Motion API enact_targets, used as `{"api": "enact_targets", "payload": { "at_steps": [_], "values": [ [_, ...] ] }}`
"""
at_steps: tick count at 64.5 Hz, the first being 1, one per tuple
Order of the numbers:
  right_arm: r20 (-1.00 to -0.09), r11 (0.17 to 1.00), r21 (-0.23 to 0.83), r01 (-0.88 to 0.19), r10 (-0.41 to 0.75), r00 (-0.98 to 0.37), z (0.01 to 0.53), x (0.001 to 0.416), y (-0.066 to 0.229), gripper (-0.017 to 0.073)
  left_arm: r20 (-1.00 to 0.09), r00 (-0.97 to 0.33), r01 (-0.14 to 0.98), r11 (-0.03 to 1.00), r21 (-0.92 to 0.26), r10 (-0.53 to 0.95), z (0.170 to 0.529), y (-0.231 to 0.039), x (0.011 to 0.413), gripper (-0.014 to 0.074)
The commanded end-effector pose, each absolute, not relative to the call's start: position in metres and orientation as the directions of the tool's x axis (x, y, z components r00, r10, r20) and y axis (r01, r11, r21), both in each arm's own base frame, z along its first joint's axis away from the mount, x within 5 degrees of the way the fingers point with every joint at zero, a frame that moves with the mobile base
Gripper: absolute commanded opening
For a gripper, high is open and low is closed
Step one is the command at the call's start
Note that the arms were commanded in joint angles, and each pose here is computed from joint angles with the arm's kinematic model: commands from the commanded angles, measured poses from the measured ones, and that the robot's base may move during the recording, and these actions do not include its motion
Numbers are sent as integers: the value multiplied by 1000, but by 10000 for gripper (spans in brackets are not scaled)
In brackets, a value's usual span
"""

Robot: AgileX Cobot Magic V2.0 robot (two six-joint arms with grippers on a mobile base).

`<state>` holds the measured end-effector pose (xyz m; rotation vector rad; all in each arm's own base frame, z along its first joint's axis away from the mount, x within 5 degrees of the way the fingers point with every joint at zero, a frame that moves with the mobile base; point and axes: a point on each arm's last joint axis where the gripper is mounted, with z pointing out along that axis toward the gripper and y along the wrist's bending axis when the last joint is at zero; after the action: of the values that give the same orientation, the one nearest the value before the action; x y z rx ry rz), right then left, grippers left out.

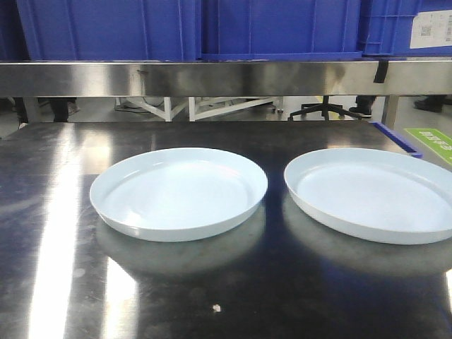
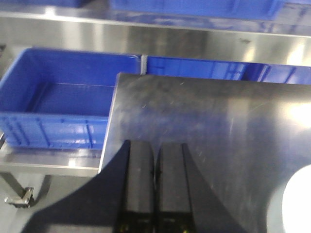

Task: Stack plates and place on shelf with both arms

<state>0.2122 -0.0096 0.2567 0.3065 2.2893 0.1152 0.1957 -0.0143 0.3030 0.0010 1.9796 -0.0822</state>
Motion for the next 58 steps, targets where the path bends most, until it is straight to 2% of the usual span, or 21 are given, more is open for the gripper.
{"api": "enact_targets", "payload": {
  "at_steps": [1,18,46,51,58],
  "values": [
    [-793,970,186,158,243,-559,276,218,-10,447,-960,-268,41,995,-89,-75,305,-12,178,88],
    [-796,970,186,158,243,-554,276,218,-10,447,-948,-306,32,994,-103,-88,264,-9,133,88],
    [-793,970,186,158,243,-559,276,218,-10,429,-959,-267,34,993,-111,-97,267,-8,121,88],
    [-790,970,185,159,243,-563,275,218,-10,334,-959,-267,34,993,-111,-97,267,-8,121,88],
    [-776,970,183,161,243,-582,274,217,-9,43,-959,-267,34,993,-111,-97,267,-8,121,88]
  ]
}}
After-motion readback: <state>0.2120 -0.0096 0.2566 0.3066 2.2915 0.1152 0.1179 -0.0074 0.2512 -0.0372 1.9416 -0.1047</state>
